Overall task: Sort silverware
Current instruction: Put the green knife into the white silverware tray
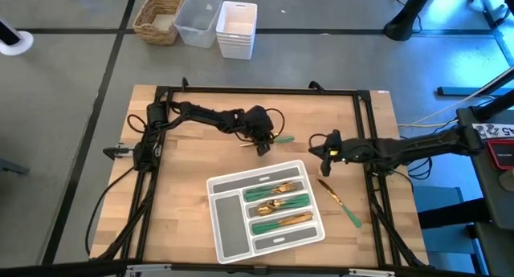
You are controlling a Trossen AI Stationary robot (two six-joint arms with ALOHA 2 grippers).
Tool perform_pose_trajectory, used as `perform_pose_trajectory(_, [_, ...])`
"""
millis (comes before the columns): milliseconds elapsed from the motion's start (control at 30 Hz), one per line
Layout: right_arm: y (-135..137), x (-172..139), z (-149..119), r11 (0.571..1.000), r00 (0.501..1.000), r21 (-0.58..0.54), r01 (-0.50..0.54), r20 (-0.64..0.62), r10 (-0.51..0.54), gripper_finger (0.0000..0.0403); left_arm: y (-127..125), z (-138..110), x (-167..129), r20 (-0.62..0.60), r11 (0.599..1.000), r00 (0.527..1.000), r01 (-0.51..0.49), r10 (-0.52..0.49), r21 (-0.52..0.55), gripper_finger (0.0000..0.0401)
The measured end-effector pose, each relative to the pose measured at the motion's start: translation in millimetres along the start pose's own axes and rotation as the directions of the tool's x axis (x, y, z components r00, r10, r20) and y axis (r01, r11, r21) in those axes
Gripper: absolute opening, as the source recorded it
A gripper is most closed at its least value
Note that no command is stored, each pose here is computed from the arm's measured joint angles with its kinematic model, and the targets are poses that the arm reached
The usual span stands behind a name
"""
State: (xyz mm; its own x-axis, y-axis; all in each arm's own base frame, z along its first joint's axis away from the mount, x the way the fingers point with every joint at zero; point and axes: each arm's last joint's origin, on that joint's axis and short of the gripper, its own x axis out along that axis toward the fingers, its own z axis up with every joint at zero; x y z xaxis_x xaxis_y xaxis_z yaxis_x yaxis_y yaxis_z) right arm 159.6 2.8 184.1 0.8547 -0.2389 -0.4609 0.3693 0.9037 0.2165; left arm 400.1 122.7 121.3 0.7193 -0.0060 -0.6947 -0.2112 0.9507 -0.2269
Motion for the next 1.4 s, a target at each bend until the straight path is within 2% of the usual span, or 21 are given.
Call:
perform_pose_trajectory(200, [2,18,-9,0.999,0.997,-0.037,0.03,-0.072,-0.033,0.0001,-4,17,-3,0.043,0.996,0.996,0.085,-0.084,-0.023,0.0033])
perform_pose_trajectory(333, [4,23,-10,0.996,0.997,-0.087,-0.002,-0.075,-0.004,0.0001,-8,30,-7,0.071,0.983,0.982,0.18,-0.177,-0.04,0.0029])
perform_pose_trajectory(467, [6,19,-5,0.992,0.997,-0.116,-0.04,-0.069,0.032,0.0001,-15,41,-11,0.081,0.935,0.941,0.337,-0.329,-0.112,0.0026])
perform_pose_trajectory(667, [14,2,19,0.973,0.989,-0.18,-0.146,0.012,0.15,0.0001,-35,40,-11,0.031,0.829,0.85,0.521,-0.527,-0.203,0.0029])
perform_pose_trajectory(800, [13,-14,31,0.969,0.987,-0.195,-0.149,0.032,0.159,0.0001,-58,36,-8,-0.006,0.784,0.808,0.57,-0.589,-0.247,0.0024])
perform_pose_trajectory(1000, [8,-37,36,0.966,0.984,-0.204,-0.158,0.046,0.171,0.0001,-107,25,-3,-0.073,0.752,0.762,0.61,-0.643,-0.251,0.0029])
perform_pose_trajectory(1133, [4,-48,36,0.966,0.983,-0.201,-0.161,0.058,0.175,0.0001,-145,14,-1,-0.099,0.783,0.787,0.577,-0.609,-0.232,0.0028])
perform_pose_trajectory(1233, [1,-52,33,0.97,0.984,-0.185,-0.159,0.044,0.17,0.0001,-173,4,0,-0.096,0.835,0.837,0.515,-0.538,-0.195,0.0026])
perform_pose_trajectory(1400, [-2,-53,26,0.981,0.989,-0.131,-0.145,-0.023,0.143,0.0001,-209,-11,0,-0.036,0.923,0.933,0.347,-0.358,-0.167,0.0034])
